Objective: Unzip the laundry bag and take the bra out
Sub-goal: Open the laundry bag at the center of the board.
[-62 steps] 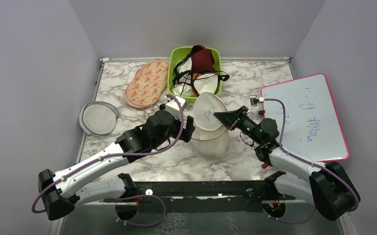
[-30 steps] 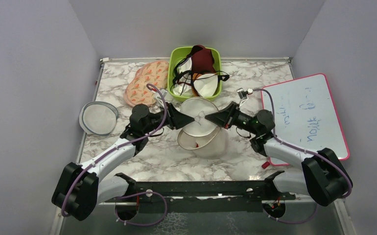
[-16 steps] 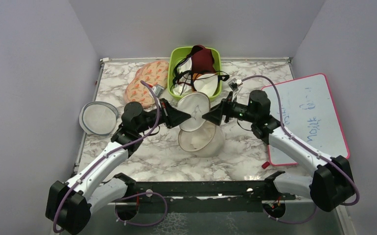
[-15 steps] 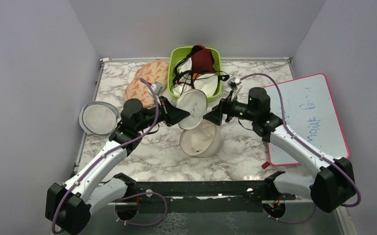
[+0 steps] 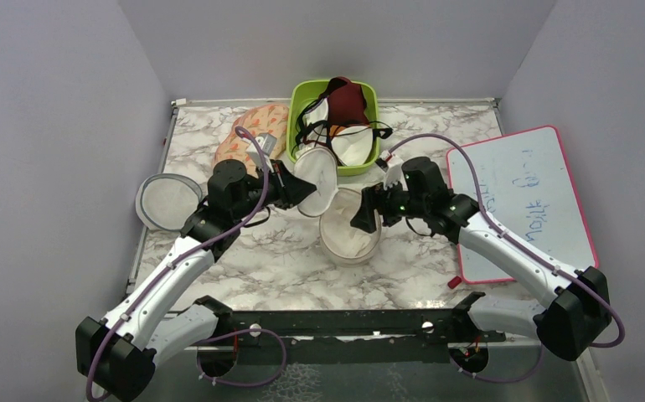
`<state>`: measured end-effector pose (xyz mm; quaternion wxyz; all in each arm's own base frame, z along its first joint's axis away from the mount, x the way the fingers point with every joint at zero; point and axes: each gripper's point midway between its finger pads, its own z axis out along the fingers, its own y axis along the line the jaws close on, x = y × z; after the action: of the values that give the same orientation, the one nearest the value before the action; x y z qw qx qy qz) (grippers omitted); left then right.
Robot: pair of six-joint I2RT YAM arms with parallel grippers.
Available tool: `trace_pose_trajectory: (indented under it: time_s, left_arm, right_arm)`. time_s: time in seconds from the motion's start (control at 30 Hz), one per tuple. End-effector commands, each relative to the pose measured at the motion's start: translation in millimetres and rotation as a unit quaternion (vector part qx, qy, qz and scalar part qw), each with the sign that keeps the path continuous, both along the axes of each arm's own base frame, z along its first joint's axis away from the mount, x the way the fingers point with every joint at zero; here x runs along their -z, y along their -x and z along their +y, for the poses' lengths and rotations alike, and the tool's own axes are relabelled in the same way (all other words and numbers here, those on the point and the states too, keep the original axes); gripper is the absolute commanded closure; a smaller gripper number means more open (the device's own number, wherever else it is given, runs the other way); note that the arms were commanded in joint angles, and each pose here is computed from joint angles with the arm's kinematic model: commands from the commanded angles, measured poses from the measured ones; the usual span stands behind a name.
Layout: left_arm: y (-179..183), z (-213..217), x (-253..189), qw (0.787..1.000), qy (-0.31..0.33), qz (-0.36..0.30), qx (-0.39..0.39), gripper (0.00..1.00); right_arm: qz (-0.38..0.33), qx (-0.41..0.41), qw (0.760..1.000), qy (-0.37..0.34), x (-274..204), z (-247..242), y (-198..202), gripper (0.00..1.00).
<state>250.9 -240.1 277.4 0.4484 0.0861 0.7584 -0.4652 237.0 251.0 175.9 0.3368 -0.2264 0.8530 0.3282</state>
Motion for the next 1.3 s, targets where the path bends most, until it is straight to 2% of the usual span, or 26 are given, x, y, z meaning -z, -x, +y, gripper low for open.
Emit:
trace_pose_trajectory:
  time_s: [0.0,0.2,0.4,0.6,0.73,0.87,0.93,1.0,1.1,1.13,1.2,1.27]
  left_arm:
    - [-6.7,13.4,1.3,0.999,-0.023,0.004,-0.043,1.0]
    - [-9.5,27.5,25.6,0.995,-0.057,0.029,-0.08,1.0]
    - [-15.6,43.2,58.5,0.985,-0.119,0.048,-0.111,1.0]
    - [-24.7,72.1,72.0,0.967,-0.193,0.035,-0.163,1.0]
    - [-29.1,90.7,77.5,0.951,-0.233,0.038,-0.199,1.0]
    - [-30.1,109.3,84.7,0.934,-0.255,0.055,-0.244,0.94]
    - [-28.4,115.9,87.3,0.928,-0.259,0.061,-0.26,0.88]
    - [-26.1,118.4,90.2,0.927,-0.26,0.064,-0.263,0.73]
    - [-23.3,119.1,92.6,0.926,-0.263,0.068,-0.261,0.45]
    - [-22.2,119.5,93.8,0.926,-0.265,0.07,-0.259,0.39]
    - [-21.2,119.6,93.4,0.926,-0.268,0.07,-0.256,0.32]
    - [-19.6,117.5,92.2,0.928,-0.267,0.071,-0.249,0.29]
  right_arm:
    - [-0.008,0.041,0.997,0.058,12.4,-22.0,-7.1,0.18]
    - [0.0,0.027,0.998,0.06,25.7,-22.4,-0.3,0.37]
    - [0.007,-0.01,1.0,0.028,26.7,-10.5,10.9,0.65]
    - [0.012,-0.029,0.999,0.026,33.0,-6.8,14.1,0.78]
    - [0.01,-0.066,0.998,0.006,27.7,4.4,18.0,0.83]
    - [0.007,-0.106,0.994,-0.019,19.9,16.8,21.9,0.92]
    - [0.004,-0.11,0.994,-0.022,20.1,19.0,20.7,0.93]
    - [0.003,-0.111,0.994,-0.018,22.0,19.6,18.4,0.94]
    - [0.004,-0.116,0.993,-0.018,23.2,21.8,16.9,0.94]
    - [0.003,-0.118,0.993,-0.018,22.9,22.5,16.4,0.94]
    - [0.002,-0.12,0.993,-0.019,22.6,23.3,16.2,0.94]
    - [0.001,-0.122,0.992,-0.021,22.1,23.9,16.3,0.94]
